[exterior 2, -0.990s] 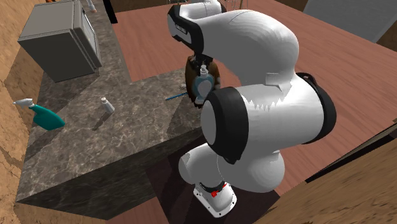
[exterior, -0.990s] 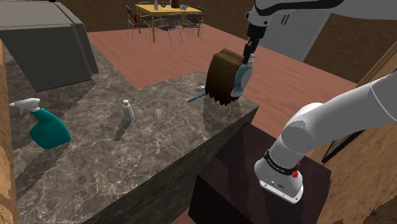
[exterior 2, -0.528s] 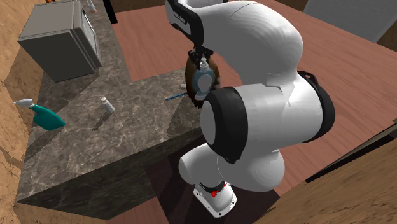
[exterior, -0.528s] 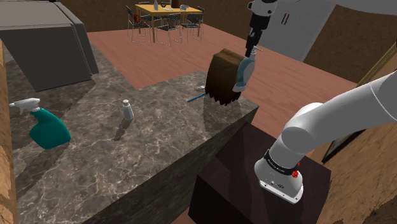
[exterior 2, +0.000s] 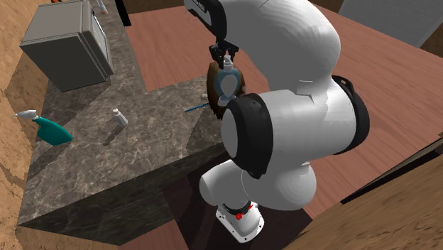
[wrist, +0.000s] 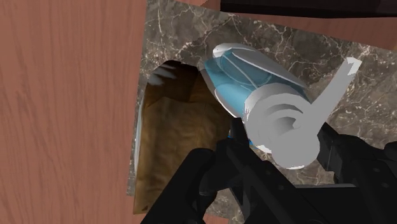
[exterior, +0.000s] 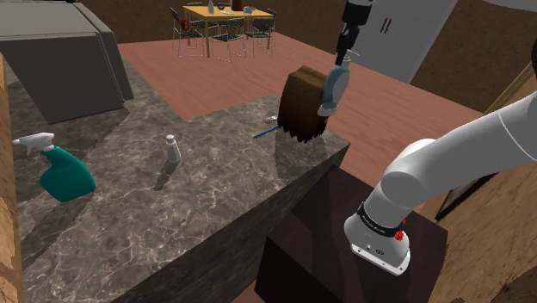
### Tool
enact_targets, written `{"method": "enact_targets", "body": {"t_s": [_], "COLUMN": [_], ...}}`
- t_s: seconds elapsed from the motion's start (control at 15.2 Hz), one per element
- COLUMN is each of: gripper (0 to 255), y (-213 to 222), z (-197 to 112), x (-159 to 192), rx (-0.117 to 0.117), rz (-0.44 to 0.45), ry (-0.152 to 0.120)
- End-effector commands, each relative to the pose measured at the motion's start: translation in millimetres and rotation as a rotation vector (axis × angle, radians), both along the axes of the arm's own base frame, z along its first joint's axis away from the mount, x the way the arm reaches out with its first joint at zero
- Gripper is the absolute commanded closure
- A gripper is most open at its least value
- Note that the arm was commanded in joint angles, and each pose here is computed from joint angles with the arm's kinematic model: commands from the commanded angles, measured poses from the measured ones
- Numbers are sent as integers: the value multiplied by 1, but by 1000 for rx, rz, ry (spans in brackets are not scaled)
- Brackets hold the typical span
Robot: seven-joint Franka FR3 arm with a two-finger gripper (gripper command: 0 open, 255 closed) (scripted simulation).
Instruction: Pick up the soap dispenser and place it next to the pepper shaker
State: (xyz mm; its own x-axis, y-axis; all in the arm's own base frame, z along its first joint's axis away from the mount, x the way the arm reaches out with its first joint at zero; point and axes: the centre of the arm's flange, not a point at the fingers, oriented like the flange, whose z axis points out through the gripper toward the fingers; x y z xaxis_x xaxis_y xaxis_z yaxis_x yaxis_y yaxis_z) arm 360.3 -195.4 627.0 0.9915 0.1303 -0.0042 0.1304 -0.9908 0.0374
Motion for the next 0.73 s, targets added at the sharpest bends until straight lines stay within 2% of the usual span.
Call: {"method": "enact_targets", "body": {"t_s": [0.0, 0.66], "gripper": [255, 255], "y": [0, 0], "z": [12, 64], "x": [0, 0], "rx": [0, 0], "rz": [0, 0], "ry": [0, 0]}}
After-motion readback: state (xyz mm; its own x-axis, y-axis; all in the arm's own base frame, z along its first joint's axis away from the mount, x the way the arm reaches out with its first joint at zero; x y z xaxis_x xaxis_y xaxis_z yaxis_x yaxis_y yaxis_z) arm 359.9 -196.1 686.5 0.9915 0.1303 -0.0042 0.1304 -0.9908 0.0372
